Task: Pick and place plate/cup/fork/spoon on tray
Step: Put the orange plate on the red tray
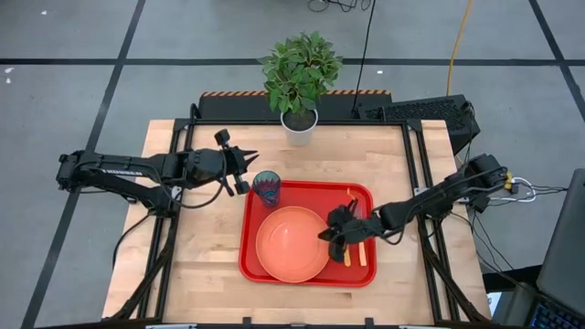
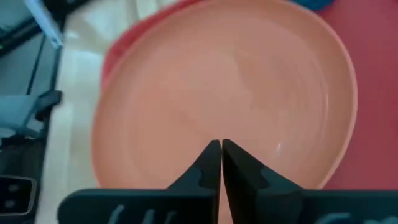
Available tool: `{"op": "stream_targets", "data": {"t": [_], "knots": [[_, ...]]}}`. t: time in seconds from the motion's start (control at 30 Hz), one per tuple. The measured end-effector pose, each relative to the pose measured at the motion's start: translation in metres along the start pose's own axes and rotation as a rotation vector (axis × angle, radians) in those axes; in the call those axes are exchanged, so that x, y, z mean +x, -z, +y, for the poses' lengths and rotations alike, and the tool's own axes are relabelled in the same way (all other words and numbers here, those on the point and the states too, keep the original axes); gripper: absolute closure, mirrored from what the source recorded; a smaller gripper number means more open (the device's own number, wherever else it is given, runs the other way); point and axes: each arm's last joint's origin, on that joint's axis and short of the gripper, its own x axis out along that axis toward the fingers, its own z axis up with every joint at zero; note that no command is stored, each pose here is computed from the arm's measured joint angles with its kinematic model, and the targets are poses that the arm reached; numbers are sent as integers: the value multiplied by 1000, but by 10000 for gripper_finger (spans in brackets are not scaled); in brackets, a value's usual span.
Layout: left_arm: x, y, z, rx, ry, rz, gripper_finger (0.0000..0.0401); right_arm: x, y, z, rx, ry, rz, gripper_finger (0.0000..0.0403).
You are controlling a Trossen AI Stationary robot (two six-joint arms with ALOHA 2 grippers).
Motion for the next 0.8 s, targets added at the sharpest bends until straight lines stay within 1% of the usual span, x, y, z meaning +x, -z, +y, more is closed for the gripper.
{"op": "stream_targets", "data": {"t": [0.07,0.17,0.33,0.57,0.8], "knots": [[0,0,0,1,0,0,355,5,3,-3,3,8,36,400],[0,0,0,4,0,0,355,8,5,-7,-2,30,54,402],[0,0,0,4,0,0,355,9,2,-10,-34,41,47,403],[0,0,0,4,-1,1,355,8,9,-22,-25,136,140,403],[0,0,0,5,-1,2,355,8,8,-24,-35,146,139,403]]}}
